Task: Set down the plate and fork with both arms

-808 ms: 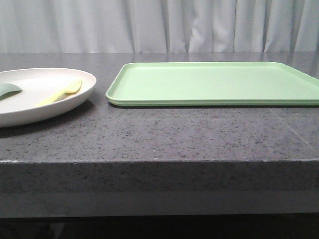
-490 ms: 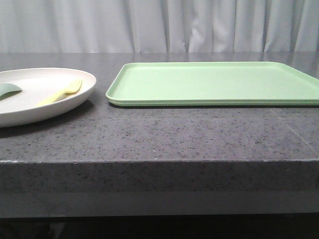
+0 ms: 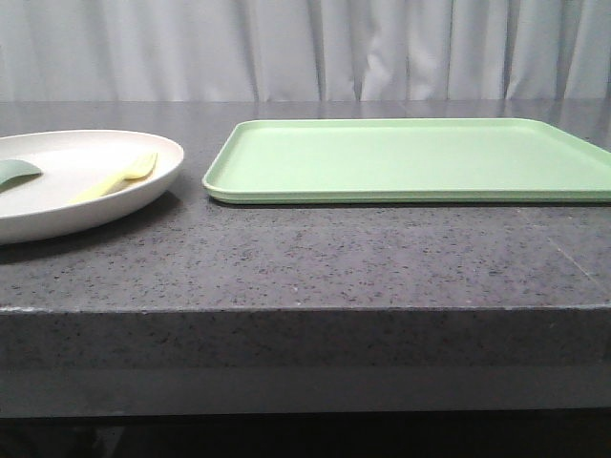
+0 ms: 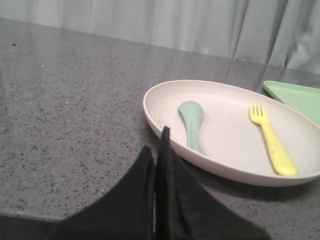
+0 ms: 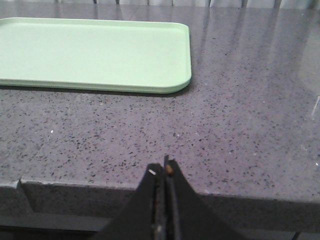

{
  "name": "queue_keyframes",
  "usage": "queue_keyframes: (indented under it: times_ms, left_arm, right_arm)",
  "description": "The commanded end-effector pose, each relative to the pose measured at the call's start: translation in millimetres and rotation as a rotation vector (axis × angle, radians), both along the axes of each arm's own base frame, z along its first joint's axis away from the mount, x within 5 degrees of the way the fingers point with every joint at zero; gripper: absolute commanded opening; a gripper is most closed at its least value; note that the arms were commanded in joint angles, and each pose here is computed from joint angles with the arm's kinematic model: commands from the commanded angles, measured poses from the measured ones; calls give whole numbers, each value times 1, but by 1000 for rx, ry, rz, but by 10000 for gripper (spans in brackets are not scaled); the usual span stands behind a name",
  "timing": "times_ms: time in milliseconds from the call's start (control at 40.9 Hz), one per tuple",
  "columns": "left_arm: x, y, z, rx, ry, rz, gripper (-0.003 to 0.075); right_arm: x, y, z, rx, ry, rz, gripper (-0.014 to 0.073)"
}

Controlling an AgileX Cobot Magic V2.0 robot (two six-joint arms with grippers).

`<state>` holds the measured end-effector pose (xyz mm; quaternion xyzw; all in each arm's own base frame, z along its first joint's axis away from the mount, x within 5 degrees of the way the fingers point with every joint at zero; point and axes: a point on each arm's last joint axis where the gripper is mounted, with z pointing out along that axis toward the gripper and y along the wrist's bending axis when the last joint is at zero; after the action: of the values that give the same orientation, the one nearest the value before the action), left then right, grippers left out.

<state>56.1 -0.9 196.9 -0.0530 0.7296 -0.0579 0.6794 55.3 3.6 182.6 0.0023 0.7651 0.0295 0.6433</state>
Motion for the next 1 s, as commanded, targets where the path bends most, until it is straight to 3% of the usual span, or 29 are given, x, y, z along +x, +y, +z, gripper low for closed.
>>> queue_keyframes:
  times_ms: [0, 318, 563, 710, 808, 979]
  left_arm:
    - [-1, 0, 9, -16, -108, 3, -18]
    - [-2, 0, 13, -16, -156, 4, -18]
    - [-7, 1, 40, -19, -423, 12, -18]
    - [-15, 1, 69, -16, -462, 9, -18]
    - [-17, 0, 96, 36, -418, 9, -18]
    - [-1, 1, 136, 133, -268, 25, -18]
  right_arm:
    - [0, -1, 9, -14, -99, -10, -64]
    - [0, -1, 11, 0, -121, -13, -64]
    - [-2, -2, 27, 18, -218, -24, -64]
    - [-9, -2, 62, 24, -314, -21, -64]
    - [-16, -1, 97, 24, -356, -13, -64]
    - [-4, 1, 146, 20, -266, 5, -64]
